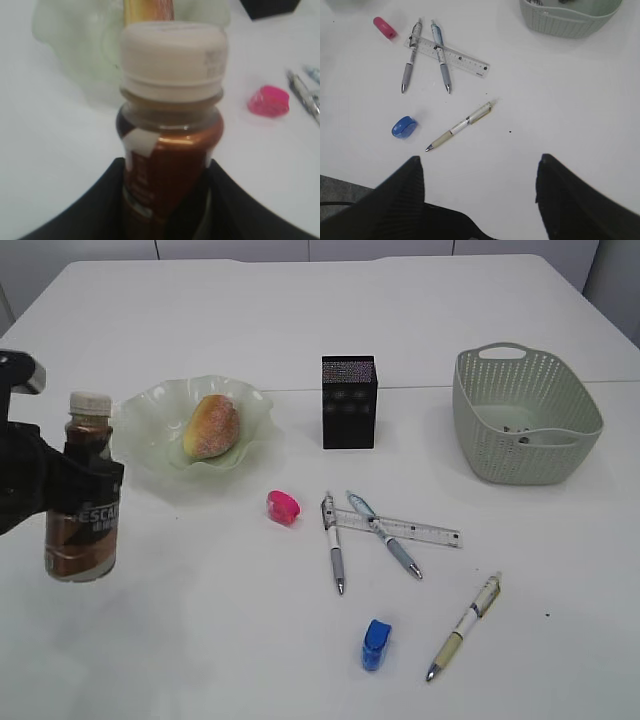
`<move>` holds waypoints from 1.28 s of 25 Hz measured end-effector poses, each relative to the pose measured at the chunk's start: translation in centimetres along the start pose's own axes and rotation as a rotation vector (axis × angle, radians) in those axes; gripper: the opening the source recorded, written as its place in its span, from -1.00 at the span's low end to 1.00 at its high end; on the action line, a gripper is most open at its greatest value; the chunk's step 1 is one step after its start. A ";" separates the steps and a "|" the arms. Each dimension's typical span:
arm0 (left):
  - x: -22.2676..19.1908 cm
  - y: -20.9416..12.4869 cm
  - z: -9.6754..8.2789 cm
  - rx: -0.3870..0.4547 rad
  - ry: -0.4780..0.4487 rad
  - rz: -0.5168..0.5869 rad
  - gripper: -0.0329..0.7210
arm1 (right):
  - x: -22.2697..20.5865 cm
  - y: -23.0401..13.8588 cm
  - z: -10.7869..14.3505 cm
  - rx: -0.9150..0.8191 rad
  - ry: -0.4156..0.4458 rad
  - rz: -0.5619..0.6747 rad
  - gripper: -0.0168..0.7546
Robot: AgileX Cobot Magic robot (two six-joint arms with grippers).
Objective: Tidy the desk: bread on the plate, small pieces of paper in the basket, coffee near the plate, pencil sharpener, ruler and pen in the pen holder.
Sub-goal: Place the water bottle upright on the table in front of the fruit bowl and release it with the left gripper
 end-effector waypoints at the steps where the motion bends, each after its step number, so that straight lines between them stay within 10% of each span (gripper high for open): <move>1: 0.0 0.5 0.2 0.008 0.002 -0.058 -0.10 | 0.0 0.0 0.0 0.000 0.000 0.000 0.44; 13: -1.1 4.1 2.3 0.031 0.067 -0.534 -0.10 | 1.3 -0.3 -0.1 0.019 -0.029 -0.036 0.44; 32: -6.8 -2.8 -0.7 -0.046 -0.005 -0.404 -0.10 | 2.9 -0.9 -0.5 0.044 -0.086 -0.075 0.44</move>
Point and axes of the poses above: a point on each arm's last joint axis where the gripper is mounted, x pointing back along that axis away from the gripper, z along the wrist's bending axis when the last joint is at zero, y = z × x, the point moved 9 cm from there along -x, pointing out along that axis toward the gripper, and after that the axes turned 6 degrees about x, right-handed, at the moved point
